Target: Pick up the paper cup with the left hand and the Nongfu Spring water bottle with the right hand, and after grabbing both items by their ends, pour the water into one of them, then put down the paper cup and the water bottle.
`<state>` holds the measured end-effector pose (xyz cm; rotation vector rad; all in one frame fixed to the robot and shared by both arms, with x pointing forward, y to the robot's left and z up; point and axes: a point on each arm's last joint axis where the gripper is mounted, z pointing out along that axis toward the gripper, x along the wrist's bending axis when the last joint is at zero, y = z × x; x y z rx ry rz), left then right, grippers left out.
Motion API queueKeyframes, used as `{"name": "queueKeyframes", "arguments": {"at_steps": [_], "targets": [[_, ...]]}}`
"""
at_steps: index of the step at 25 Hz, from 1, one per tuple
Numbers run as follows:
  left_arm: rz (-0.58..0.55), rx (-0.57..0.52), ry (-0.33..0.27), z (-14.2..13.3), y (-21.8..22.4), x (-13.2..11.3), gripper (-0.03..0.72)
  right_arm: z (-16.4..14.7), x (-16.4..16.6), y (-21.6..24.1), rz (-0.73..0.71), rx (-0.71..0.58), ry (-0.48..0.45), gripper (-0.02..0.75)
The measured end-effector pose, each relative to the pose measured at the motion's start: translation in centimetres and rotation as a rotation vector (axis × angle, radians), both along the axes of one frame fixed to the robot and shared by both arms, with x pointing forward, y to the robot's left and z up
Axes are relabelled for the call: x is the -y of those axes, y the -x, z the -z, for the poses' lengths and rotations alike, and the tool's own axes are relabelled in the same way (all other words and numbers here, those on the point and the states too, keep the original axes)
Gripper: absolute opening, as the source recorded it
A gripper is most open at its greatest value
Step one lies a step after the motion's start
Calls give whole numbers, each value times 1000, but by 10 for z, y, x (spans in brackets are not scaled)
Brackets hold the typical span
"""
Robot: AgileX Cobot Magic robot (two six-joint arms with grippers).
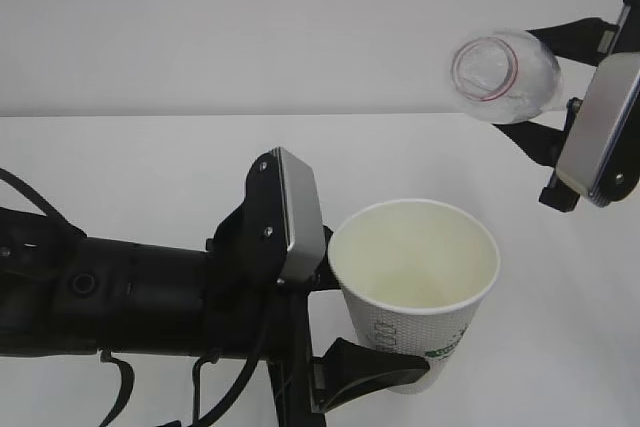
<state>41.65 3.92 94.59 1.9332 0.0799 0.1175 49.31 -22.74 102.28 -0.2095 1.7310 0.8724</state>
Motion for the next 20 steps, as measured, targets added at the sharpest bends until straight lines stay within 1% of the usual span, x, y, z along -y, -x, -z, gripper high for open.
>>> {"name": "queueKeyframes", "arguments": {"at_steps": [3, 7, 10, 15, 20], "targets": [[1, -9, -15, 0, 0, 0, 538, -6, 0, -3, -3, 25, 6, 440], [0, -10, -10, -5, 1, -1, 538, -7, -1, -4, -9, 54, 37, 440], [-13, 20, -20, -14, -2, 0, 538, -7, -1, -4, -20, 67, 62, 440], [-25, 36, -1, -27, -9, 6, 538, -7, -2, -4, -32, 84, 89, 440], [-18, 34, -12, -26, -9, 6, 538, -16, -2, -9, -36, 120, 100, 440]]}}
